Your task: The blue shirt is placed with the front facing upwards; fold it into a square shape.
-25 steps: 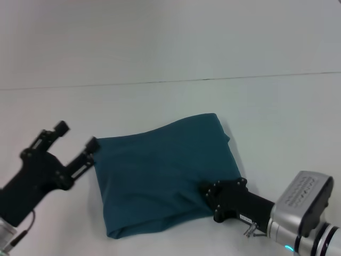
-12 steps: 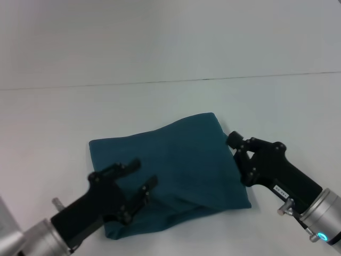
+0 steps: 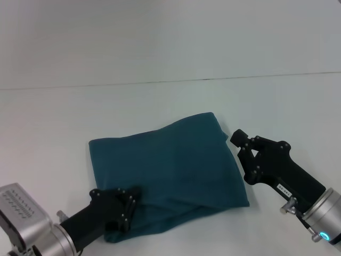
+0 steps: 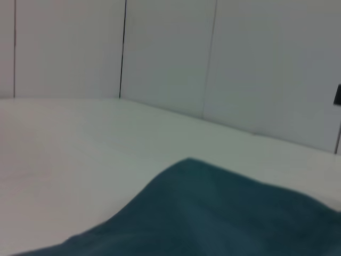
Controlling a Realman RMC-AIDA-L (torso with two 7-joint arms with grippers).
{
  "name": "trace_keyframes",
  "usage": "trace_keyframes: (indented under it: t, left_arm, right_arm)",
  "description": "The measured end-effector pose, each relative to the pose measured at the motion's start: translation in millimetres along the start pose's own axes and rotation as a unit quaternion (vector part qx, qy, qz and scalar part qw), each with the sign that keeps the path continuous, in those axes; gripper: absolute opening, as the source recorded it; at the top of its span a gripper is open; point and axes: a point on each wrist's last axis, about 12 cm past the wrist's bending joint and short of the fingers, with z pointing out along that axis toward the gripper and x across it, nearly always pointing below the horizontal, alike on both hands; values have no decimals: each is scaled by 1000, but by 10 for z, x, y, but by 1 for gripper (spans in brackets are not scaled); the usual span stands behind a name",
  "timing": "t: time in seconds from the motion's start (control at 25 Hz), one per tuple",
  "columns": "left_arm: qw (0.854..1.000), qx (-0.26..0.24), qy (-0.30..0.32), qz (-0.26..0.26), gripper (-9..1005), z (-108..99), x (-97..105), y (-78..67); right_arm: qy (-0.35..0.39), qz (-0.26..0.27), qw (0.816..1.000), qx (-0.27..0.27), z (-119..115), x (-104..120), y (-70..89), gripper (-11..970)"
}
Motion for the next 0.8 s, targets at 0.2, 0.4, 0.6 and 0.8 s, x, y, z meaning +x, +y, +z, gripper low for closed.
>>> trace_keyframes:
  t: [0.2, 0.4, 0.6, 0.8]
  left_arm:
    - [1000, 8, 10, 1, 55, -14, 42, -35]
    - [998, 29, -48, 8, -2, -68, -98, -50]
    - [997, 33, -59, 21, 7, -49, -167, -24]
    - [998, 44, -17, 31, 22, 32, -96, -57]
  right_arm:
    - [13, -2, 1000, 2, 28, 22, -13, 3]
    - [10, 0, 1000, 3, 25, 18, -14, 3]
    - [12, 1, 1000, 4, 17, 22, -17, 4]
    - [13, 0, 1000, 5, 17, 25, -20, 8]
